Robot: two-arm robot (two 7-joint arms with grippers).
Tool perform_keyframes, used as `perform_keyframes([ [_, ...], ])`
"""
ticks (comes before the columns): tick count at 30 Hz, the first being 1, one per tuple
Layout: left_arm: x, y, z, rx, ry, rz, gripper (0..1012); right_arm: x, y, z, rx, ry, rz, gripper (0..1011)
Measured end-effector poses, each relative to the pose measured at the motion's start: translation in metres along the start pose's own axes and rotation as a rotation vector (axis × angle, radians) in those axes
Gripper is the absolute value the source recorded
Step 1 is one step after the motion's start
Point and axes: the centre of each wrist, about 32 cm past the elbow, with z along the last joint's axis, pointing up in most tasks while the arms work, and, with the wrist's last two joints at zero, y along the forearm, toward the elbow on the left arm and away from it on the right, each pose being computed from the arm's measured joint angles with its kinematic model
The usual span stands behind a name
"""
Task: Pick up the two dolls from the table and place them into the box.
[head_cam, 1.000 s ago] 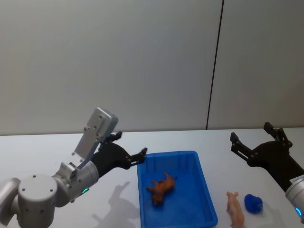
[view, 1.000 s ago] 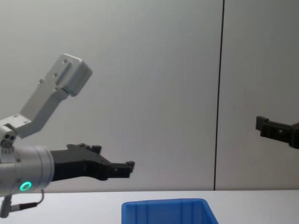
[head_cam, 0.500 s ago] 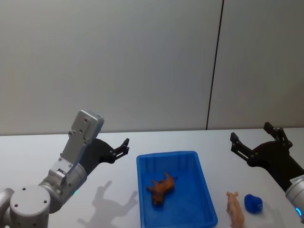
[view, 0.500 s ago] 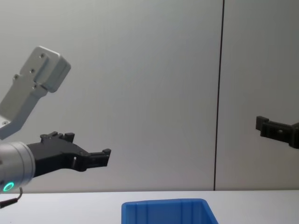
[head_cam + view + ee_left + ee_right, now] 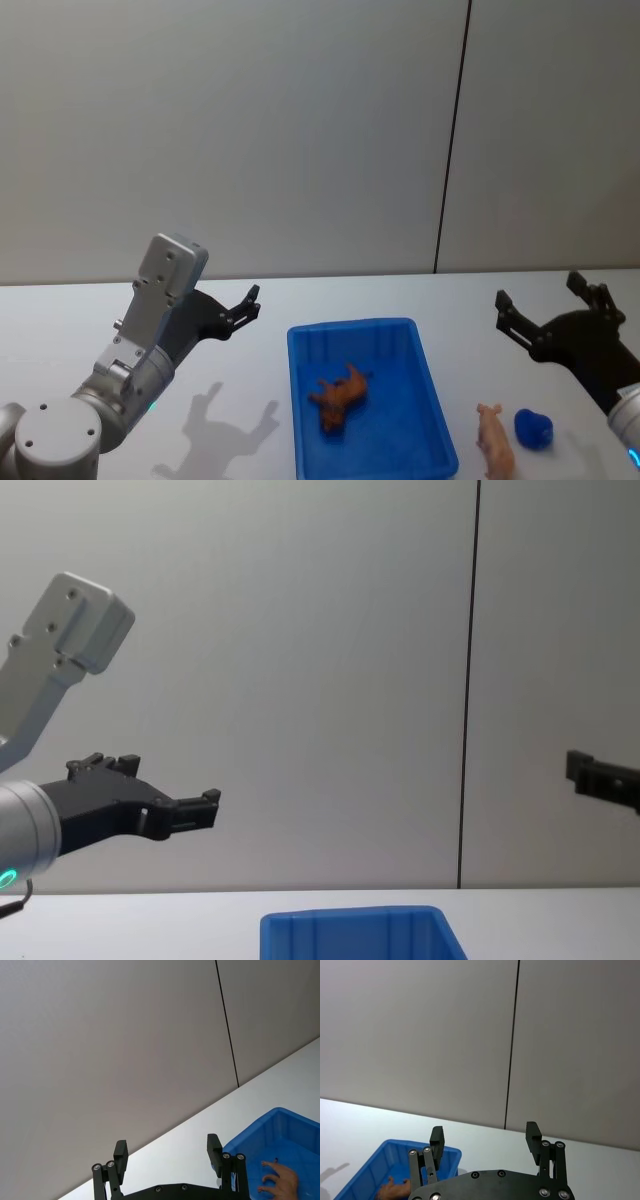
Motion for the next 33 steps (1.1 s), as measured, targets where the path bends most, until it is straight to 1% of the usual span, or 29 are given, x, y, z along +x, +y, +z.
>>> perform_keyframes([
  [5, -0.0001, 0.0008, -0.0002, -0.003, -0.002, 0.007, 1001, -0.002, -0.006, -0.004, -0.038, 0.008, -0.028, 1001],
  [6, -0.0001, 0.0008, -0.0002, -0.003, -0.002, 0.007, 1001, -0.002, -0.006, -0.004, -0.038, 0.008, -0.028, 1001],
  [7, -0.0002, 0.0012, -0.0002, -0.004, -0.002, 0.011, 1001, -0.004, -0.01, -0.006, -0.067, 0.014, -0.045, 1001],
  [9, -0.0003, 0.0014, -0.0003, -0.004, -0.002, 0.013, 1001, -0.005, -0.012, -0.008, -0.08, 0.017, -0.052, 1001],
  [10, -0.0003, 0.0014, -0.0003, -0.005, -0.003, 0.014, 1001, -0.005, -0.014, -0.01, -0.097, 0.021, -0.06, 1001],
  [11, -0.0003, 0.0015, -0.0003, -0.005, -0.003, 0.015, 1001, -0.005, -0.014, -0.01, -0.097, 0.021, -0.06, 1001],
  [14, -0.0003, 0.0017, -0.0004, -0.006, -0.003, 0.017, 1001, -0.007, -0.019, -0.015, -0.14, 0.032, -0.08, 1001],
  [16, -0.0003, 0.0018, -0.0004, -0.006, -0.003, 0.018, 1001, -0.007, -0.02, -0.017, -0.157, 0.036, -0.087, 1001],
  [20, -0.0004, 0.002, -0.0005, -0.006, -0.004, 0.02, 1001, -0.009, -0.025, -0.025, -0.211, 0.05, -0.106, 1001],
  [22, -0.0003, 0.0021, -0.0005, -0.007, -0.004, 0.021, 1001, -0.01, -0.026, -0.03, -0.238, 0.055, -0.114, 1001],
  [23, -0.0003, 0.0021, -0.0005, -0.007, -0.004, 0.021, 1001, -0.01, -0.026, -0.03, -0.238, 0.055, -0.114, 1001],
  [24, -0.0003, 0.0021, -0.0005, -0.007, -0.004, 0.021, 1001, -0.011, -0.027, -0.033, -0.257, 0.058, -0.118, 1001],
  [26, -0.0003, 0.0022, -0.0005, -0.007, -0.004, 0.021, 1001, -0.012, -0.027, -0.035, -0.274, 0.06, -0.121, 1001],
  [29, -0.0003, 0.0023, -0.0005, -0.007, -0.004, 0.022, 1001, -0.014, -0.028, -0.042, -0.314, 0.06, -0.123, 1001],
  [31, -0.0003, 0.0023, -0.0005, -0.007, -0.004, 0.022, 1001, -0.014, -0.028, -0.043, -0.321, 0.059, -0.123, 1001],
  [33, -0.0004, 0.0024, -0.0005, -0.008, -0.004, 0.023, 1001, -0.015, -0.028, -0.047, -0.345, 0.056, -0.12, 1001],
])
